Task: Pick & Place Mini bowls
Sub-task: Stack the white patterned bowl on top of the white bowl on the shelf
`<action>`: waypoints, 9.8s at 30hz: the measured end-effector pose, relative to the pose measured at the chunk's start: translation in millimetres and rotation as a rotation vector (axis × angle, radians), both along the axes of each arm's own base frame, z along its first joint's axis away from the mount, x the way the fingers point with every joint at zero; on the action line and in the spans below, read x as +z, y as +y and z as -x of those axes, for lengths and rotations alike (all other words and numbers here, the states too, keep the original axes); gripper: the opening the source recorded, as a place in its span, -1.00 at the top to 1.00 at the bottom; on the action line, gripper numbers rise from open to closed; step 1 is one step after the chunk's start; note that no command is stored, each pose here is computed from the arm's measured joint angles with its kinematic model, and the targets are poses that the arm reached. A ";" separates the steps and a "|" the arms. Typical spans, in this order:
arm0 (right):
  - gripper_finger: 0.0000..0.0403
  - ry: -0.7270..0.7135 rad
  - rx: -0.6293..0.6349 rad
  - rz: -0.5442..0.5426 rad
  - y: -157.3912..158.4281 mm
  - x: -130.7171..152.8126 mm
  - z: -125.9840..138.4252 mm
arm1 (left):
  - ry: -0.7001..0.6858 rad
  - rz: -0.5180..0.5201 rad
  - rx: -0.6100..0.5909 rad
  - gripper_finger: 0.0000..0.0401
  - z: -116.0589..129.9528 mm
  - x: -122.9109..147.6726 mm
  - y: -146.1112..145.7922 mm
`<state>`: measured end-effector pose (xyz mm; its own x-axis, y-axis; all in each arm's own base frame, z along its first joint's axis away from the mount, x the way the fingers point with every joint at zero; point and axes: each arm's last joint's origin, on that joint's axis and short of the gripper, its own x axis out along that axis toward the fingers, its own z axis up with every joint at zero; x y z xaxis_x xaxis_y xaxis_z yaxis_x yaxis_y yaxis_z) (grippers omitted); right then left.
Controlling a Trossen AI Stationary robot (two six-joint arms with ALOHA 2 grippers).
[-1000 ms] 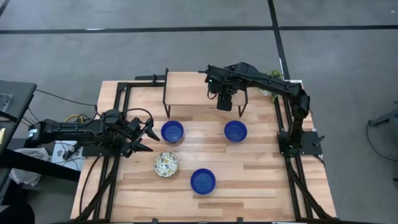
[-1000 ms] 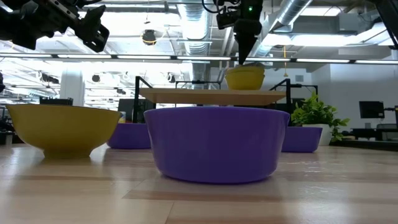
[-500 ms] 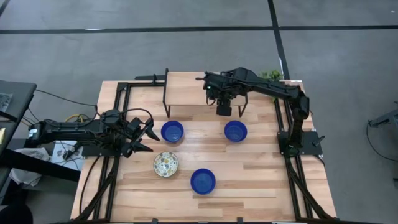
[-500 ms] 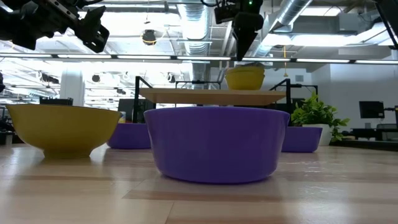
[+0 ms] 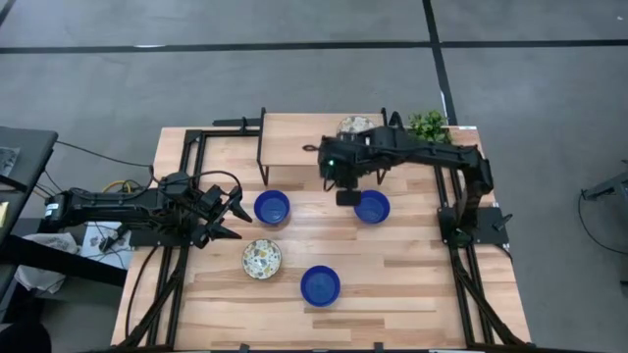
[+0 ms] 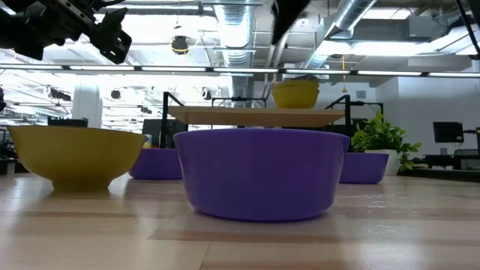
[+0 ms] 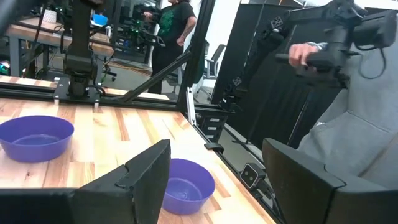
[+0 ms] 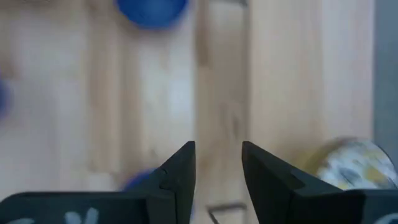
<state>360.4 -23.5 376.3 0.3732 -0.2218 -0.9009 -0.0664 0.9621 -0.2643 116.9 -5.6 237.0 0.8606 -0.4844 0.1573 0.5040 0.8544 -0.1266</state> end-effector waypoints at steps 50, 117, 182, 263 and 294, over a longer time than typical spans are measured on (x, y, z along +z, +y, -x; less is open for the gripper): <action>0.28 -0.115 0.603 -0.160 119.3 -86.3 -85.6 | -0.013 -0.022 -0.127 -0.26 2.9 1.4 -3.1; 0.97 -0.310 0.362 -0.170 72.7 11.0 -29.2 | 0.153 0.163 -0.050 -0.26 -15.5 -7.4 0.8; 1.00 -0.922 -0.023 -0.434 23.6 -6.5 213.3 | 0.169 0.279 0.050 -0.26 -19.2 -5.8 4.0; 1.00 -1.324 -0.171 -0.525 25.0 -101.2 288.0 | 1.091 -0.162 0.179 -0.26 -92.7 2.0 -40.3; 1.00 -1.264 -0.185 -0.508 24.9 -107.1 287.7 | 1.236 -0.222 0.220 -0.26 -123.2 11.1 -79.2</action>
<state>72.7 1.4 269.2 0.9936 -0.1089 0.0307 0.0926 0.9387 0.3322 240.1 -84.8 248.1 0.4408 -0.2267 -0.8685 -0.0007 0.9675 -0.2529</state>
